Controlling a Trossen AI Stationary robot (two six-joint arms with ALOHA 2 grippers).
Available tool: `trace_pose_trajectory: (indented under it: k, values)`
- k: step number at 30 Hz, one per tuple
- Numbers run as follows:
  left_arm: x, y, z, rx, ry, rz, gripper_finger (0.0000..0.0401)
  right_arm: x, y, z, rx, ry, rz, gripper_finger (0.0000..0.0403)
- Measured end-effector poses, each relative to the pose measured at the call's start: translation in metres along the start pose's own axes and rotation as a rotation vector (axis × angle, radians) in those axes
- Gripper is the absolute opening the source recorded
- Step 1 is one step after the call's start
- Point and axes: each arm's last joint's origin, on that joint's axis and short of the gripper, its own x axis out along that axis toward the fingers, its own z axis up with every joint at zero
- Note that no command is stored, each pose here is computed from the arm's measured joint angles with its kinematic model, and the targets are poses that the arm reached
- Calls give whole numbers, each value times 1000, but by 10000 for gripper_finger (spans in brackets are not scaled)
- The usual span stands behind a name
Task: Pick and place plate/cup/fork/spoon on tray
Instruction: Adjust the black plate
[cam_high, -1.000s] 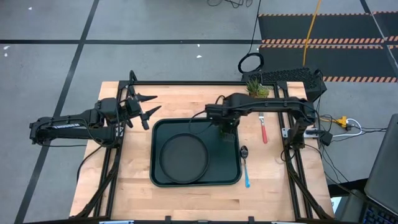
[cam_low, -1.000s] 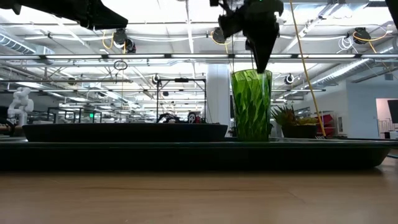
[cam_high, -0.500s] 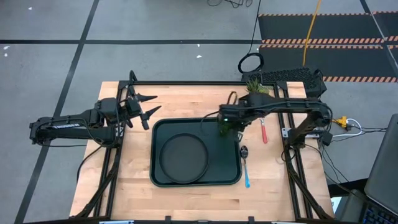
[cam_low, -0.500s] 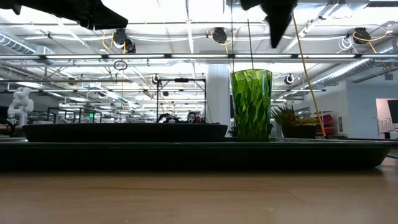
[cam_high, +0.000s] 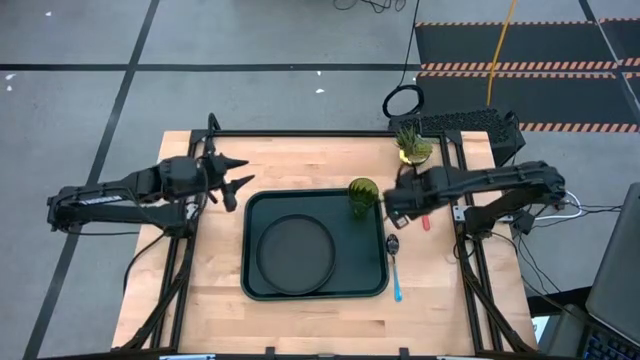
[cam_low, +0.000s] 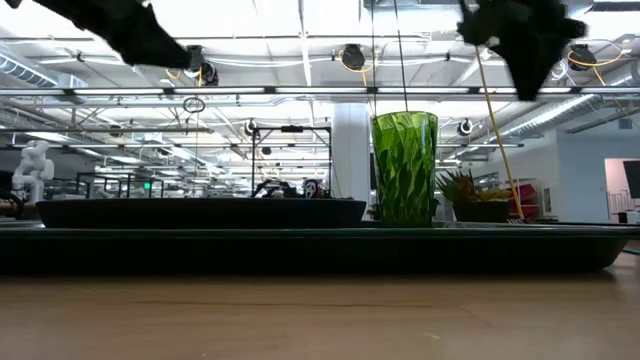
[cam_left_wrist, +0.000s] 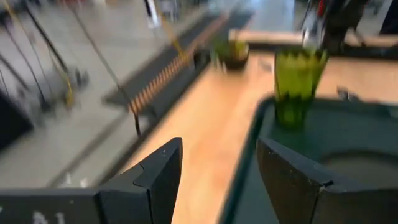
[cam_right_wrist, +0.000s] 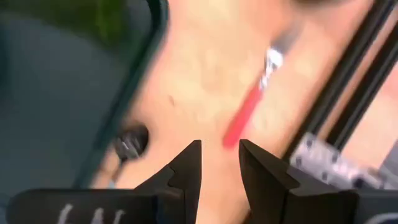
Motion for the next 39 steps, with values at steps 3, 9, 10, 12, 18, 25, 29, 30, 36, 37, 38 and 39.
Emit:
trace_pose_trajectory:
  k: [3, 9, 10, 12, 18, 25, 29, 30, 36, 37, 38, 39]
  values:
    - [5, -2, -6, -41, 107, -19, 209, 17, -5, -17, 29, 37, -12, 100]
    - [27, -17, -19, -92, 299, -157, 209, 40, -9, -41, 91, 68, 45, 100]
    - [31, -20, -21, -104, 326, -170, 209, 43, -9, -45, 97, 65, 50, 100]
    - [38, -26, -24, -129, 372, -176, 209, 48, -10, -51, 96, 64, 47, 100]
    - [53, -45, -36, -163, 518, -248, 209, 58, -14, -63, 92, 56, 13, 100]
    - [62, -64, -47, -163, 621, -277, 209, 61, -14, -67, 66, 56, 2, 100]
    - [67, -69, -53, -149, 674, -273, 209, 61, -14, -66, 40, 50, 5, 100]
    - [68, -70, -55, -146, 689, -270, 209, 61, -13, -66, 39, 49, 9, 100]
    - [71, -73, -68, -133, 819, -259, 209, 61, -12, -67, 27, 25, 11, 100]
    - [72, -73, -69, -131, 836, -258, 209, 60, -12, -67, 25, 24, 11, 100]
    - [72, -73, -71, -125, 853, -253, 209, 60, -12, -67, 22, 24, 12, 100]
    - [71, -73, -72, -120, 870, -249, 209, 60, -12, -68, 20, 24, 11, 100]
